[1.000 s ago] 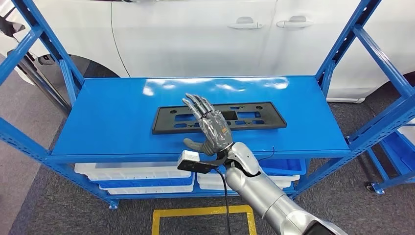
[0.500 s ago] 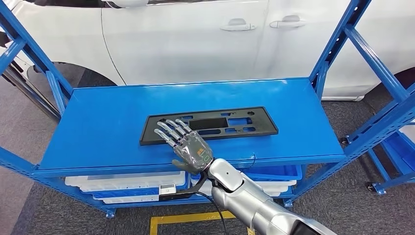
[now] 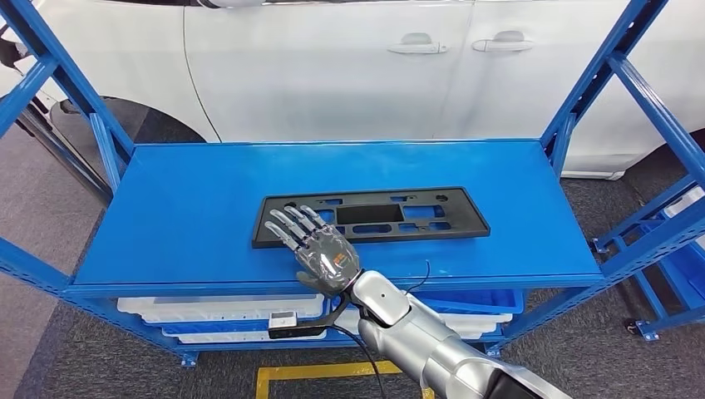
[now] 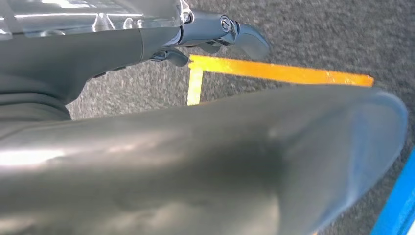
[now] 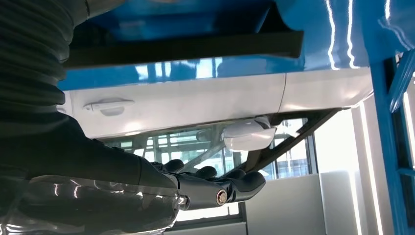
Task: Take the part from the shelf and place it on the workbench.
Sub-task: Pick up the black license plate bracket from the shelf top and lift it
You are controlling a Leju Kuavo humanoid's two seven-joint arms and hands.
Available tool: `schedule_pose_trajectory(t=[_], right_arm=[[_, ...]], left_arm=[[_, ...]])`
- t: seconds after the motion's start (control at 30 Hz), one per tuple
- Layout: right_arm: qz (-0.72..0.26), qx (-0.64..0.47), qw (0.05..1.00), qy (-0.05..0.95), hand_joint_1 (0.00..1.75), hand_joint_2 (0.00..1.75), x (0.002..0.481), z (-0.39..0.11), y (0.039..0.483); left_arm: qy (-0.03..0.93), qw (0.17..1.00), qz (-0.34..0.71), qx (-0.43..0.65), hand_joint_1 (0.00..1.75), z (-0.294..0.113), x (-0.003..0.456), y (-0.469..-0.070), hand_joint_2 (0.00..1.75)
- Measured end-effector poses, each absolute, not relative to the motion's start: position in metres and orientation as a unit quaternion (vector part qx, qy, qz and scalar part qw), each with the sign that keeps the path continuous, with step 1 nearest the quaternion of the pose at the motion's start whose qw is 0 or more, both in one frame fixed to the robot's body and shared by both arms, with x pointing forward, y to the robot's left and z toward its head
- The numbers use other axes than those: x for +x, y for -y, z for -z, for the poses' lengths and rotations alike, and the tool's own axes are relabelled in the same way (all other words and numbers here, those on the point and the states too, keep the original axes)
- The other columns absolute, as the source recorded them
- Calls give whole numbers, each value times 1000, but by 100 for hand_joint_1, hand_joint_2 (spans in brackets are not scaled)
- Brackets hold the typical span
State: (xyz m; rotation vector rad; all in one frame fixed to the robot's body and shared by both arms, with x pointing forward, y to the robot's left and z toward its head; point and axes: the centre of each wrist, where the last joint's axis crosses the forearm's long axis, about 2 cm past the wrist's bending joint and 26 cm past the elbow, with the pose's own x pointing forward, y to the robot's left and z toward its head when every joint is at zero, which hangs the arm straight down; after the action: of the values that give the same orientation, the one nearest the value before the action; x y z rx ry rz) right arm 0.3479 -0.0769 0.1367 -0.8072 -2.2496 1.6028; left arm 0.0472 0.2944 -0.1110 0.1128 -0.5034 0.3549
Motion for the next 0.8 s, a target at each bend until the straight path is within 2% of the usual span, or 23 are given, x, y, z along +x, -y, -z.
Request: schedule_pose_trajectory(t=[0.27,0.77,0.8], right_arm=[[-554,-325,140,754,0,175,363,-148,76],[-584,-415,183,673,0,175,379,-132,105],[-587,-421,183,667,4,175,380,-130,108]], left_arm=[[251,951,-172,56,0,111,47,-295,0],[251,955,-151,50,0,109,59,-297,0],[251,955,-151,50,0,109,60,-297,0]])
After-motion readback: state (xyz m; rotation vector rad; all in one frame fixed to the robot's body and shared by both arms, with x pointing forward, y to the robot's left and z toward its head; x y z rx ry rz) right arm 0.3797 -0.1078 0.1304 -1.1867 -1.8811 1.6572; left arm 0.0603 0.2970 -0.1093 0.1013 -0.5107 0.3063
